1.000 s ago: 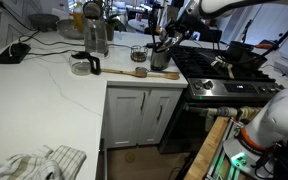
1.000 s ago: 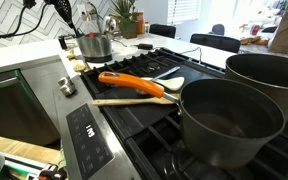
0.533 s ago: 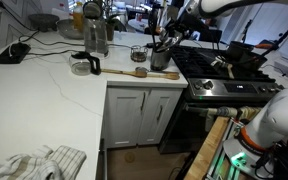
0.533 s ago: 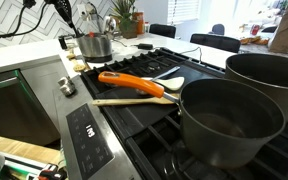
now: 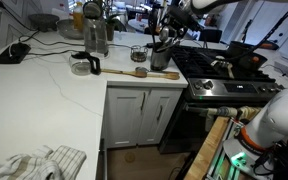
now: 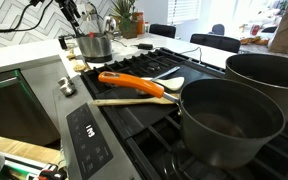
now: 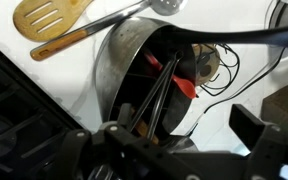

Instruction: Use the silver tongs to remove the silver ladle from the holder and place both utensils on the stove.

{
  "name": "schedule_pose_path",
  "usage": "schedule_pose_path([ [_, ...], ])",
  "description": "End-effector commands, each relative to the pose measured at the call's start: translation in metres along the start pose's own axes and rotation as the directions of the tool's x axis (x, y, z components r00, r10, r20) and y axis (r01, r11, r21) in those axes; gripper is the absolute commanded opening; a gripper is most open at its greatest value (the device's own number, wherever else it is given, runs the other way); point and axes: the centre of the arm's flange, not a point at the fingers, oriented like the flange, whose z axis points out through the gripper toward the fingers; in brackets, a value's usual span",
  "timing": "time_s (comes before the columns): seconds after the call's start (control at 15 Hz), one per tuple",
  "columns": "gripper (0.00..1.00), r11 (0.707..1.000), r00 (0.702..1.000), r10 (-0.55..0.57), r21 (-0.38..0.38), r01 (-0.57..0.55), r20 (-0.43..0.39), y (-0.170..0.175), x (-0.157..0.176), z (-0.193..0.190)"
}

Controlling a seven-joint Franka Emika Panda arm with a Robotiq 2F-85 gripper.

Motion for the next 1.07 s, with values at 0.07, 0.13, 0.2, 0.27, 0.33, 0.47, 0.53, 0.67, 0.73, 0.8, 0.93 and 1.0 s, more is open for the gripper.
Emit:
schedule_pose_path([
  [0.07,1.0,0.984,0.985,0.172,-0.054,-0.171,0.006,-0.015,0.022,0.026],
  [0.13,1.0,0.978,0.98,0.199,-0.06,-0.199,0.0,-0.016,0.024,0.033],
  [0.2,1.0,0.973,0.974,0.225,-0.061,-0.225,-0.011,-0.016,0.026,0.038],
  [0.27,1.0,0.966,0.968,0.25,-0.066,-0.25,-0.013,-0.016,0.027,0.045],
  [0.33,1.0,0.96,0.963,0.269,-0.076,-0.269,-0.016,-0.017,0.029,0.051],
  [0.47,1.0,0.949,0.954,0.3,-0.096,-0.3,-0.015,-0.016,0.029,0.06],
  [0.53,0.99,0.945,0.95,0.311,-0.103,-0.31,-0.014,-0.017,0.029,0.064],
  [0.67,0.85,0.937,0.943,0.331,-0.12,-0.329,0.0,-0.017,0.028,0.07],
  [0.73,0.77,0.933,0.941,0.339,-0.129,-0.336,-0.001,-0.017,0.028,0.073],
  [0.8,0.68,0.929,0.938,0.348,-0.139,-0.344,0.003,-0.018,0.028,0.075],
  [0.93,0.5,0.92,0.932,0.362,-0.163,-0.356,0.009,-0.018,0.029,0.078],
  [1.0,0.48,0.916,0.93,0.368,-0.177,-0.36,0.01,-0.018,0.028,0.081],
])
